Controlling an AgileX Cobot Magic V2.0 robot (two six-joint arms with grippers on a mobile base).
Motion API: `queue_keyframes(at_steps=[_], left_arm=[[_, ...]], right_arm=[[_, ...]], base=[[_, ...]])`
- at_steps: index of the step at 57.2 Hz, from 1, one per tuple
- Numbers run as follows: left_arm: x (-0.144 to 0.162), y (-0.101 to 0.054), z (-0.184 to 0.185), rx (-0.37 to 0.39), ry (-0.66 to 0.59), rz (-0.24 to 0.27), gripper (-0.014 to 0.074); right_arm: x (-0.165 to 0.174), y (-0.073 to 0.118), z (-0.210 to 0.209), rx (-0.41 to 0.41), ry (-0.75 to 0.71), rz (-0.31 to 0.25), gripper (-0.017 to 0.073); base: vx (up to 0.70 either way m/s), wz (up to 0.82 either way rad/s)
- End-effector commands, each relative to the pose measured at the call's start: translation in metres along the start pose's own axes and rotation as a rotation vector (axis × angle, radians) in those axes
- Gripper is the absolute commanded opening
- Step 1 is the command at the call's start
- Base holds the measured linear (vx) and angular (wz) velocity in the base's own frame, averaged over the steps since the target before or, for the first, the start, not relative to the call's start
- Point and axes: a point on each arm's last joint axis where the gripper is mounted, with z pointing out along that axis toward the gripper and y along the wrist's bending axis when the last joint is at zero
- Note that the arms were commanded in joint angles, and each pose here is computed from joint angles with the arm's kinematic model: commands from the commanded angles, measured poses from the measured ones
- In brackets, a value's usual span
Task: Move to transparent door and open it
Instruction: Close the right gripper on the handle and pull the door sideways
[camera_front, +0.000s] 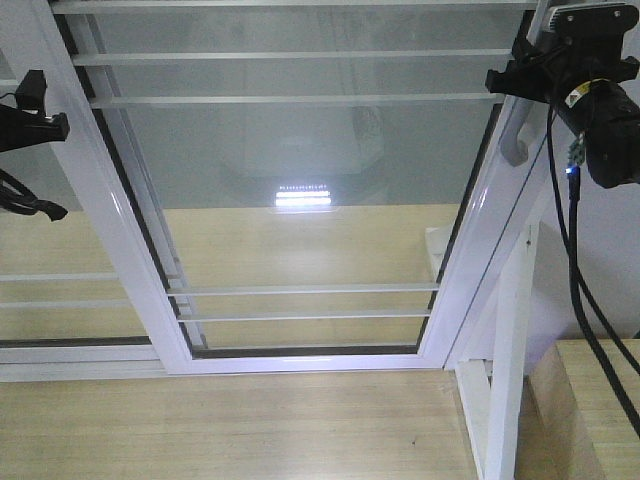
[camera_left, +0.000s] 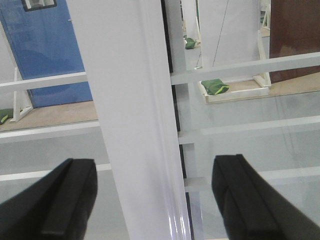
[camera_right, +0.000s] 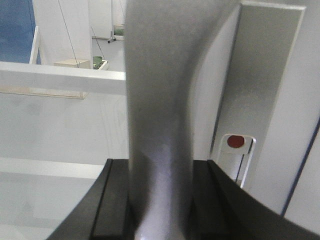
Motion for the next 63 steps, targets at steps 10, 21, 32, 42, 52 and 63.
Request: queue_keyframes(at_steps=[10,21,32,42,52,63], left_arm=[[-0.028,0.003,-0.002,-0.023,-0.148,-0.013,0.0582],[-0.028,0.003,-0.002,-0.023,-0.148,-0.013,0.0582],[-0.028,0.003,-0.002,-0.023,-0.148,-0.013,0.0582],[-0.028,0.003,-0.002,-0.023,-0.148,-0.013,0.0582],[-0.028,0.003,-0.002,-0.023,-0.148,-0.012,0.0582],[-0.028,0.003,-0.002,-0.023,-0.148,-0.012,0.0582]], right_arm=[[-0.051,0.050,-0.010,-0.153,-0.222,-0.084,-0.0009],[-0.053,0.079,-0.013,-0.221,-0.240,-0.083,-0.0009],[-0.054,0.106,-0.018,-0.284,-0.246,-0.083,-0.0009],[-0.055,0.129,-0.023,-0.340,-0.253,-0.084,-0.0009],[-0.056,0.151,-0.029,-0.393,-0.257,-0.083,-0.0009],[-0.056,0.178,-0.038,-0.460,-0.263,-0.086,-0.0009]], base=[[0.00,0.00],[0.00,-0.01],[0.00,0.00],[0.00,0.00],[0.00,0.02],[0.01,0.02]])
